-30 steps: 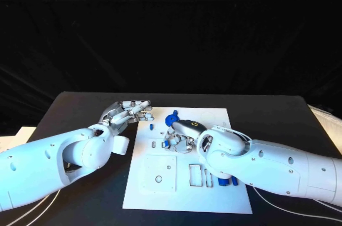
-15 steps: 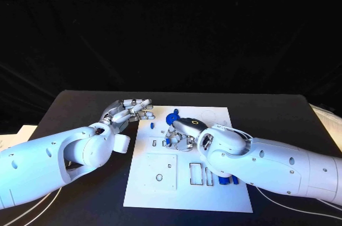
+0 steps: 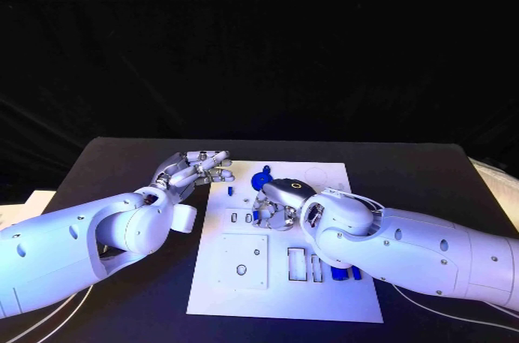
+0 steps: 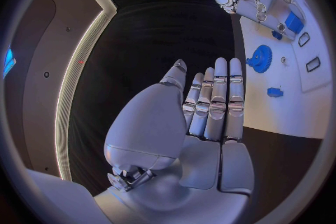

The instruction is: Assemble the parts on the task board

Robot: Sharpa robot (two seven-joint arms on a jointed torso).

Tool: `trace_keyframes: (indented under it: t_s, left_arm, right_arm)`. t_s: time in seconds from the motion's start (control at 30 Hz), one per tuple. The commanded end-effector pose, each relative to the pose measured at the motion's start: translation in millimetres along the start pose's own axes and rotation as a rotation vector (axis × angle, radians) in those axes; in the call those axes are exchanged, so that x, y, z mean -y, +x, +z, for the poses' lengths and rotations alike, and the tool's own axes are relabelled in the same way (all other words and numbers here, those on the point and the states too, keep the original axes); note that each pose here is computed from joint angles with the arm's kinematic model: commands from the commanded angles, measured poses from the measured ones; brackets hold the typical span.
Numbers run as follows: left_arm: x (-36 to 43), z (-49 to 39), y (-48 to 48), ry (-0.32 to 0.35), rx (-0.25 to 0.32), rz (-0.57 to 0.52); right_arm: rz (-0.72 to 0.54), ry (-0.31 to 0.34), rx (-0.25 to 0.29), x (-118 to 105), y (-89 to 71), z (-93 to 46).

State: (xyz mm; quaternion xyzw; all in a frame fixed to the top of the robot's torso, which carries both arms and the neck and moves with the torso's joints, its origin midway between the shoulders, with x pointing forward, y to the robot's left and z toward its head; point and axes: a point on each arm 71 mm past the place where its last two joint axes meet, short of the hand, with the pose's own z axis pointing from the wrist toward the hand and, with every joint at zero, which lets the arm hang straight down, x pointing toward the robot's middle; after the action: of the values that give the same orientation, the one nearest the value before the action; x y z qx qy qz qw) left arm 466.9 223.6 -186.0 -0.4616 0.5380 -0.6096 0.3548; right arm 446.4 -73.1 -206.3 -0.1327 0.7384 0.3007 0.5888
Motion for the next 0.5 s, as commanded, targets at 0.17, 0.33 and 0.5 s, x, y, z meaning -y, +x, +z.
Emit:
trace_keyframes:
  t_s: [0.17, 0.33, 0.5]
  left_arm:
    - [0.9, 0.2, 2.6, 0.011, -0.019, -0.011]
    - [0.9, 0.3, 2.6, 0.01, -0.02, -0.011]
    - [0.8, 0.3, 2.7, 0.009, -0.02, -0.012]
  right_arm:
    - [-0.043, 0.026, -0.084, 4.3, 10.6, -1.9]
    - [-0.045, 0.032, -0.077, 5.2, 10.1, -1.9]
    - [-0.045, 0.04, -0.058, 6.1, 8.8, -1.5]
